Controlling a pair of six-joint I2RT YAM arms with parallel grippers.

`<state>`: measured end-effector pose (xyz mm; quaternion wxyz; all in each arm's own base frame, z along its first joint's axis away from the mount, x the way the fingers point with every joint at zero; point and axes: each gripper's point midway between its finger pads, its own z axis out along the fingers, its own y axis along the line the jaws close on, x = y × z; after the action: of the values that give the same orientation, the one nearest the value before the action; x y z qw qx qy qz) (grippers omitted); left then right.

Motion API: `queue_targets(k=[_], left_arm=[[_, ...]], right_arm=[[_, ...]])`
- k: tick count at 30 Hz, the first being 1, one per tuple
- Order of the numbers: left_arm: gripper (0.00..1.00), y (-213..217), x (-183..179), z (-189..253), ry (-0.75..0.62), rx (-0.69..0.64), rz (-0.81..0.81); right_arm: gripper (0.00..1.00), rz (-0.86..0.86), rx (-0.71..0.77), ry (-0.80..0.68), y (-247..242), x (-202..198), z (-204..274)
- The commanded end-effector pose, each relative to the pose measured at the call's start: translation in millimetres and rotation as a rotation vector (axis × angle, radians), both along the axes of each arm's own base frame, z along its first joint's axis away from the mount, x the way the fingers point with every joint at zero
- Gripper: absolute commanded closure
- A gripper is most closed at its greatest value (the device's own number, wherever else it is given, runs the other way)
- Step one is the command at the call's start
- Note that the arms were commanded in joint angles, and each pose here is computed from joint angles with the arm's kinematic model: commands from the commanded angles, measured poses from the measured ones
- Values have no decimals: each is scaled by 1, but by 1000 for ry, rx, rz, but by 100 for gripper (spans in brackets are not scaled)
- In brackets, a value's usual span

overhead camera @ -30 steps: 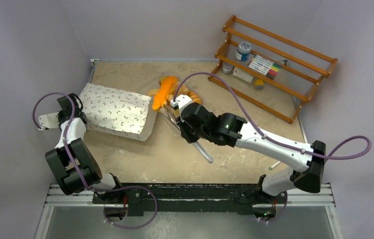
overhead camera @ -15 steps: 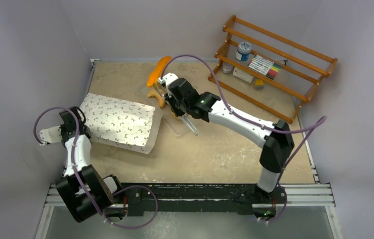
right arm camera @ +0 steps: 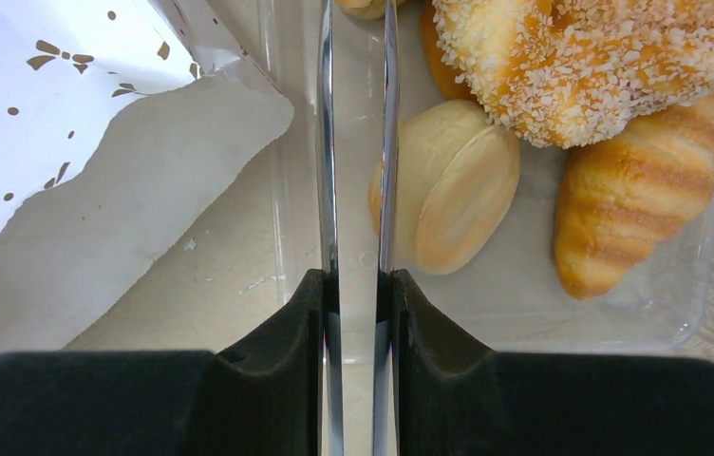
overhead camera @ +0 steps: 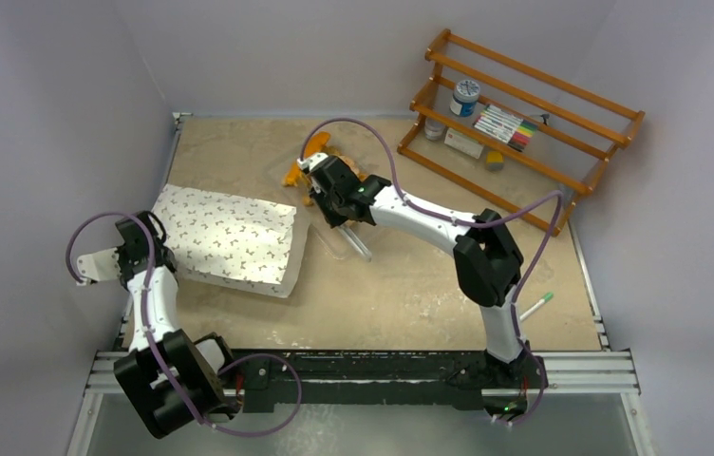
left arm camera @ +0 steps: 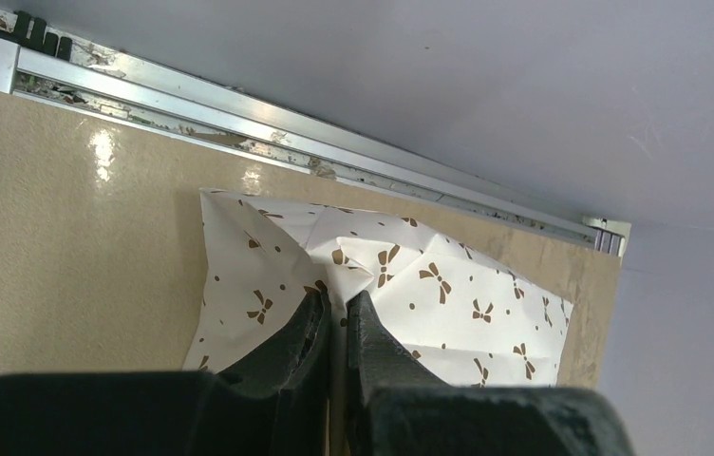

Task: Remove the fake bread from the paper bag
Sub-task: Place the fake bread in the container.

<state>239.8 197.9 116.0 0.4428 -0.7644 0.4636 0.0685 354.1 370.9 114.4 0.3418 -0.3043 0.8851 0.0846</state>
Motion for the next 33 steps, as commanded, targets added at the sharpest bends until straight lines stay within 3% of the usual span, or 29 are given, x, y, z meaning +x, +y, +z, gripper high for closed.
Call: queue_targets(k=[1,6,9,24,33], left_arm=[[100,11,1,16,8,51,16],[100,14,3,18,6,55,19],[100,15,4,19,9,57,22],[100,21,6,27,5,74,38],[100,27,9,27,19,66,33]], right_arm=[[83,-23,97,-39,8,7,28],[62,-29,76,-12,3,1,13],[56,-29,66,5,2,-1,4],[53,-32,94,-3,-9,-13,23],[60,-51,177,-80,-16,-15,59]])
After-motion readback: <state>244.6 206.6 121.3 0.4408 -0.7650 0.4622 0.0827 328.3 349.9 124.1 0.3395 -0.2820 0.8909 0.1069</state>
